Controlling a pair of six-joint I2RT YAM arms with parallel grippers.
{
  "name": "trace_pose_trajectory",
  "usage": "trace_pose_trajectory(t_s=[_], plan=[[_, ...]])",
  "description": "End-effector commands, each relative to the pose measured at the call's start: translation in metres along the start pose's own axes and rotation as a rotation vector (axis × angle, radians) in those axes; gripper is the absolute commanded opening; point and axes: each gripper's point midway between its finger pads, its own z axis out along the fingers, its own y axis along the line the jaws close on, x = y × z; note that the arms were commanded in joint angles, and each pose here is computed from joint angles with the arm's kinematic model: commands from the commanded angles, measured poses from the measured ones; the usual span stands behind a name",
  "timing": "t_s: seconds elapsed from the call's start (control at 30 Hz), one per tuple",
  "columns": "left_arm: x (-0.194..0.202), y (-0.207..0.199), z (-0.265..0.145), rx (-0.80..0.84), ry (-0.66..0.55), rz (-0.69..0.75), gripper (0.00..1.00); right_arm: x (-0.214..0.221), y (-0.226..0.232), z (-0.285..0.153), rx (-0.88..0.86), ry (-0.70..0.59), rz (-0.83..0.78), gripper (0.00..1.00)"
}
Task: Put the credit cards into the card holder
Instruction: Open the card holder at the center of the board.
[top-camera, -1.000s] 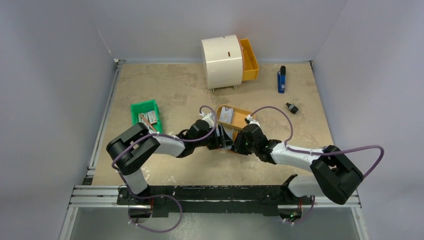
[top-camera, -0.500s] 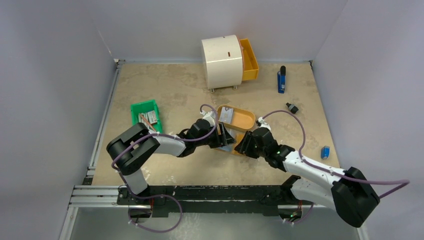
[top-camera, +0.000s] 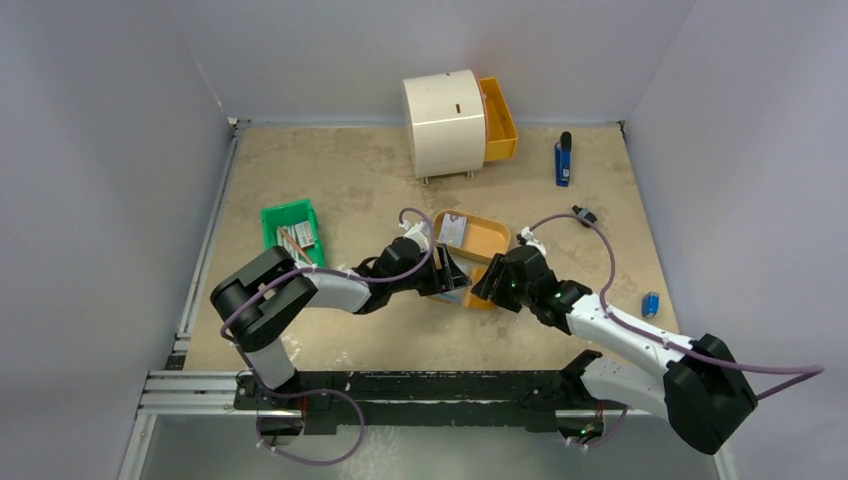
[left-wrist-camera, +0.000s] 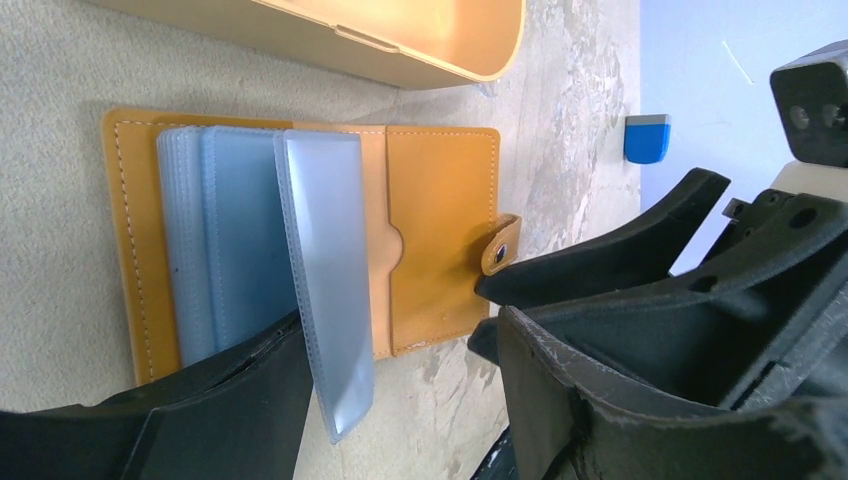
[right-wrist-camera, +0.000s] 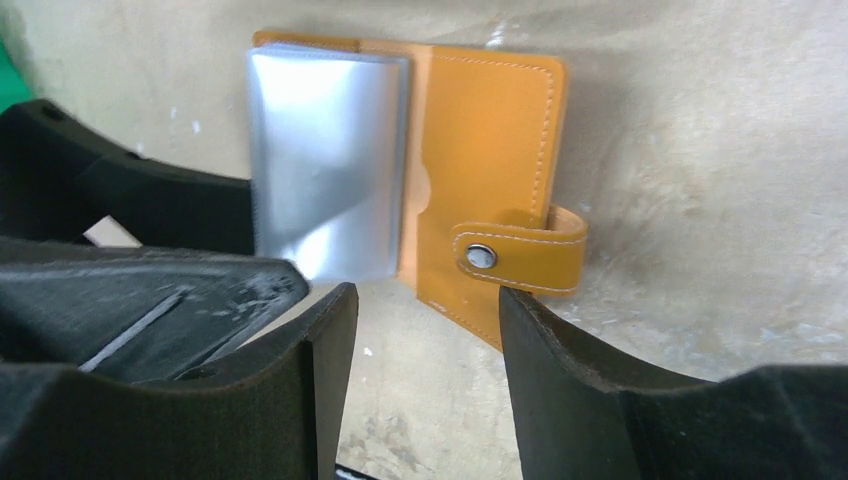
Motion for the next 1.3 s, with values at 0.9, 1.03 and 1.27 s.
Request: trace_pose_trajectory(t_s=[0.9,1.03,1.27], plan=[[-0.017,-0.071,0.021,0.175,-0.013,0.036,0.63,0.020,-0.059,0.025,0.037,0.033,0.113,0.00],[-0.038,-0.050,-0.003,0.002,-0.117,0.095,0.67,0.020,-0.056,0.024,-0.007,0.023,0.121,0.00],[-0.050,0.020,-0.062,-0.357,-0.217,0.139,0.69,0.029,-0.057,0.033,-0.014,0.072,0.109,0.00]])
